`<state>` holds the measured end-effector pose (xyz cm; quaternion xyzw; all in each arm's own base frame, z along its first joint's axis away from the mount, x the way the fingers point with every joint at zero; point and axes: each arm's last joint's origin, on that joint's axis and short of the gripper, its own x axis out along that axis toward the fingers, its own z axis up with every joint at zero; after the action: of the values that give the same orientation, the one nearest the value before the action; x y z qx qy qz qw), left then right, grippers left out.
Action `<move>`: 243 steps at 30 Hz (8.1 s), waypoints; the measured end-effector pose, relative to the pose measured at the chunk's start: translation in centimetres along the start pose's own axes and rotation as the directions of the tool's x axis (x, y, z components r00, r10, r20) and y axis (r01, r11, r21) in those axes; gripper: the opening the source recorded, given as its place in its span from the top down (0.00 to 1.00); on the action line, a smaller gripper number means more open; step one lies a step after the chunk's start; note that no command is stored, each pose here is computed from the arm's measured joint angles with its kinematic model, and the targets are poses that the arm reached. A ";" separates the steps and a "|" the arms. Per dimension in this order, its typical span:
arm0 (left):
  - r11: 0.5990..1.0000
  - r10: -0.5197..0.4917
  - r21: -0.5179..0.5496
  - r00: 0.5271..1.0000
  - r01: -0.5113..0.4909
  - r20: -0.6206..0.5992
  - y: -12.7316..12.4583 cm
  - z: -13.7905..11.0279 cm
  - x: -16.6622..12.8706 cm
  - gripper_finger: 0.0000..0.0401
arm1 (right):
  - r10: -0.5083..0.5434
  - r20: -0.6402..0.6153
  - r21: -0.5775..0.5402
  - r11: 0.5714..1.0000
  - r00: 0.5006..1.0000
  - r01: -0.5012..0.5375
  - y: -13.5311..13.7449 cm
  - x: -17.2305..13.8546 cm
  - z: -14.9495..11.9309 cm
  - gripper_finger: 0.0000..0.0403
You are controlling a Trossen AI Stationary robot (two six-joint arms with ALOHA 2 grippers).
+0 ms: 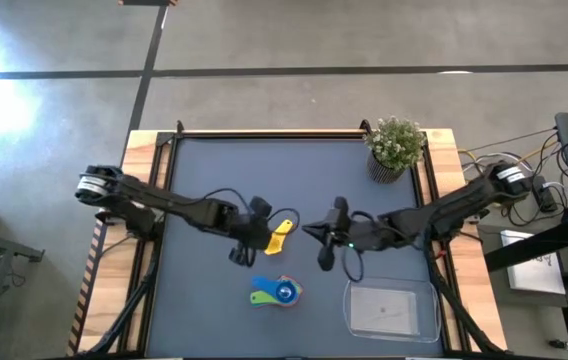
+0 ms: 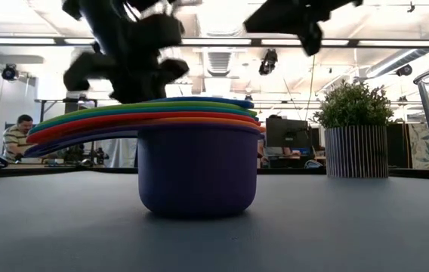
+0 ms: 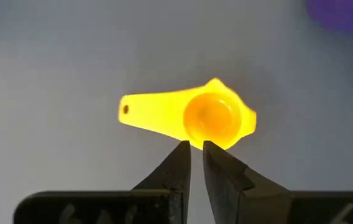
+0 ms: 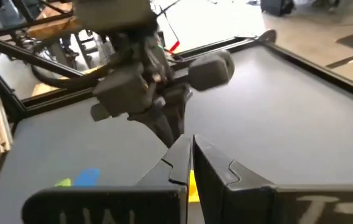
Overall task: Nest measuring cups in basket
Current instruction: Stack the yellow measuring cup on top of the blue measuring cup, then put the stacked measuring cups into the transparent bin
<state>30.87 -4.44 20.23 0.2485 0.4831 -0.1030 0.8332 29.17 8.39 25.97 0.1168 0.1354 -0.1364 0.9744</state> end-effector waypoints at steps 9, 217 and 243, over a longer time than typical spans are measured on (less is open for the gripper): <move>0.964 -0.066 0.241 0.980 0.111 -0.188 0.9 0.2 3.6 0.94 | -0.037 0.007 -0.004 0.999 0.999 0.037 -0.6 -2.1 -1.7 0.98; 0.805 -0.195 -0.563 0.980 0.187 0.048 -0.3 6.0 -5.5 0.71 | -0.037 0.048 -0.168 0.985 0.998 0.045 2.3 -8.1 -2.6 0.98; 0.653 -0.007 -0.697 0.923 0.295 0.384 -4.1 -3.3 -1.3 0.81 | 0.211 -0.397 -0.399 0.836 0.893 -0.375 15.8 3.6 -4.0 0.98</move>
<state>25.98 -6.32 18.70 -0.1769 0.3468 -0.0092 0.9211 36.31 23.38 24.22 -0.0793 0.3086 0.0753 0.9449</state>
